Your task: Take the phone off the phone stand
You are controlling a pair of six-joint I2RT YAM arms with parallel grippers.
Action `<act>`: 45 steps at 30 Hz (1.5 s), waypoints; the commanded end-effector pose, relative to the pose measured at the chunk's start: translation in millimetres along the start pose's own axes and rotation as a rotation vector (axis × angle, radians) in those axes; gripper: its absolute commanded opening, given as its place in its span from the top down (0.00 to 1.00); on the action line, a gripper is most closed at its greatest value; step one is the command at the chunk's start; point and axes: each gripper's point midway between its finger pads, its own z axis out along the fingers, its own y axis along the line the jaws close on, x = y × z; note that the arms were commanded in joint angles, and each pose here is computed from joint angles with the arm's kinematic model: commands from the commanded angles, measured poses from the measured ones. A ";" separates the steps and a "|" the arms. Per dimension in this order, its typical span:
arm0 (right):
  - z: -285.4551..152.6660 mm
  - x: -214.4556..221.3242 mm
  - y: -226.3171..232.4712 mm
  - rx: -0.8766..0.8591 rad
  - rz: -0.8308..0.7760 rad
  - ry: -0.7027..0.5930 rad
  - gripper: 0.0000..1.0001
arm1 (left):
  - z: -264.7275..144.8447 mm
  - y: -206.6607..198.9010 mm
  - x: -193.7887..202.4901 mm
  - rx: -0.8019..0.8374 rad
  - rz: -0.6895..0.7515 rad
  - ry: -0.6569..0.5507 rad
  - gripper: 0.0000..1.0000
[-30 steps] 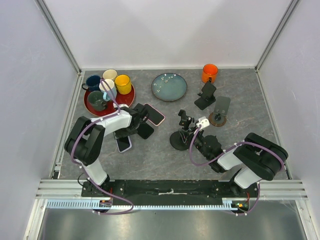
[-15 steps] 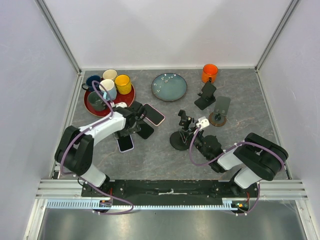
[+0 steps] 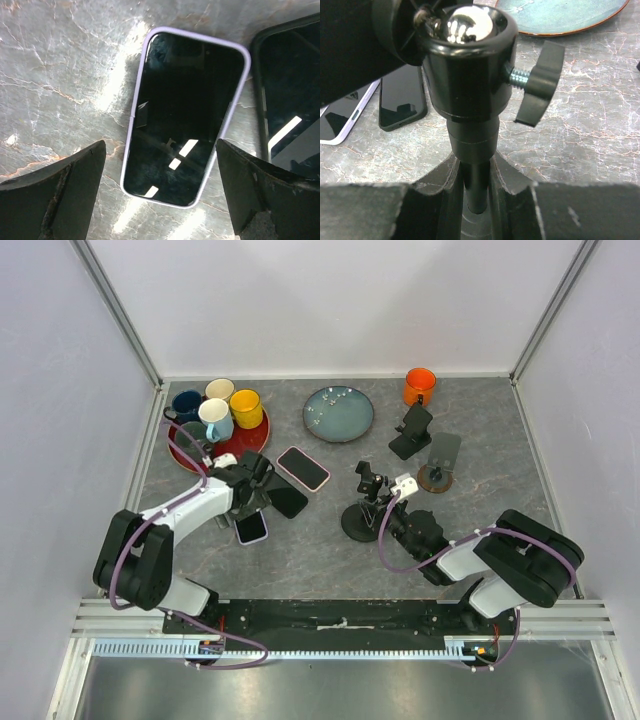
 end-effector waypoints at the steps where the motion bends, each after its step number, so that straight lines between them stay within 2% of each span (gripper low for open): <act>1: 1.9 -2.7 -1.8 0.010 -0.004 -0.006 1.00 | 14.9 -2.5 3.4 0.036 -0.026 0.021 0.03; 6: 2.7 -3.2 -1.2 0.008 -0.004 -0.007 1.00 | 24.1 0.6 17.1 0.048 -0.032 0.069 0.02; 13: 2.7 -2.9 -0.7 0.005 -0.004 -0.006 1.00 | 11.5 -21.0 42.3 0.224 -0.080 0.175 0.02; 19: 2.1 -6.0 1.2 -0.006 -0.013 -0.011 1.00 | -10.0 -30.0 37.8 0.335 -0.129 0.161 0.02; 29: -3.8 -25.2 -0.7 0.015 -0.042 -0.030 1.00 | -14.7 -25.8 39.4 0.342 -0.130 0.160 0.02; 32: -8.9 -44.9 -8.1 0.076 -0.038 -0.052 1.00 | -28.3 -21.0 19.4 0.337 -0.123 0.089 0.02; 33: -12.3 -38.5 -18.3 0.129 -0.054 -0.014 1.00 | -32.7 -18.0 8.3 0.327 -0.126 0.043 0.02; 35: -16.6 -56.8 -23.7 0.171 -0.055 -0.050 1.00 | -51.3 -14.4 -13.8 0.336 -0.110 -0.034 0.02; 36: -20.2 -53.5 -29.5 0.201 -0.068 -0.024 1.00 | -64.2 -8.7 -30.9 0.341 -0.120 -0.111 0.02; 38: -24.6 -73.7 -39.1 0.263 -0.065 -0.063 1.00 | -85.0 -2.6 -54.7 0.353 -0.088 -0.209 0.01; 39: -27.9 -70.6 -46.1 0.297 -0.078 -0.036 1.00 | -100.6 3.2 -66.2 0.374 -0.086 -0.271 0.00; 42: -35.4 -90.3 -69.6 0.405 -0.075 -0.058 1.00 | -131.0 24.5 -96.8 0.365 -0.048 -0.448 0.00; 45: -41.9 -115.0 -91.8 0.485 -0.044 -0.099 1.00 | -152.0 34.9 -111.2 0.385 0.010 -0.559 0.00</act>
